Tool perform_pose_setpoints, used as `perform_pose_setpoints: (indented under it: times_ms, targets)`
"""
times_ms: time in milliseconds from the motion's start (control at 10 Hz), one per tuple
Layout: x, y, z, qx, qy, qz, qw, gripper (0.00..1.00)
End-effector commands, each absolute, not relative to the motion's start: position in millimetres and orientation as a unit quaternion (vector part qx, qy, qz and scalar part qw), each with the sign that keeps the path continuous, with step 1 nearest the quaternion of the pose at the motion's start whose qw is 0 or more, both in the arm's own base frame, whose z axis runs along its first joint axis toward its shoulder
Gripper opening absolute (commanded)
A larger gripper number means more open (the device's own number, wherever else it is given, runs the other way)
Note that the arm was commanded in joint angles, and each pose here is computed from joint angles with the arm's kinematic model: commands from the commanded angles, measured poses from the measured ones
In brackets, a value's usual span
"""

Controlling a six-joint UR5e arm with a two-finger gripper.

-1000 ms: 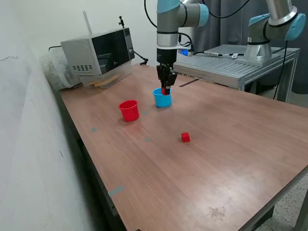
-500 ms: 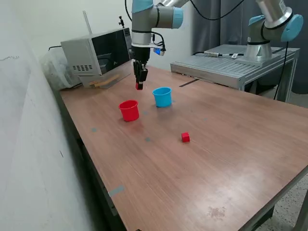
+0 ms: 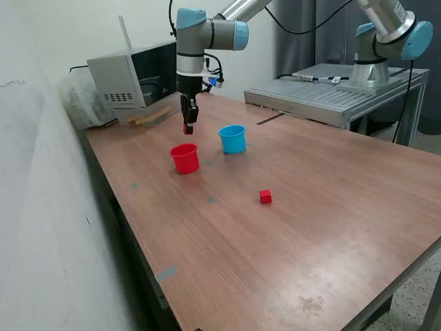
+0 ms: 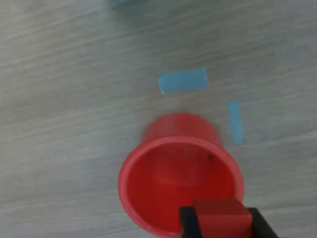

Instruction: Place red objects in the red bin, and blue objects in the blue bin.

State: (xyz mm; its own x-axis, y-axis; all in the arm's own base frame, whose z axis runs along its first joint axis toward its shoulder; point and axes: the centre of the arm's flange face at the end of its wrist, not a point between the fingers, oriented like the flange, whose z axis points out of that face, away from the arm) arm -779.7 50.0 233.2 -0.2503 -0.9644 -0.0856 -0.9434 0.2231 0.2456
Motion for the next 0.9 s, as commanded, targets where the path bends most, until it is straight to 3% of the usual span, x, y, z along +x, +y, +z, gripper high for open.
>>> perform_pose_setpoints:
  times_ms: [0,500,600,800]
  targets:
    - [-794,56,214,0.611,-0.781,-0.122,0.04,0.0]
    - [-804,67,202,0.603,-0.787,-0.124,0.037,0.0]
    - [-803,70,200,0.601,-0.789,-0.123,0.035,1.0]
    - [-803,70,200,0.601,-0.789,-0.123,0.035,1.0]
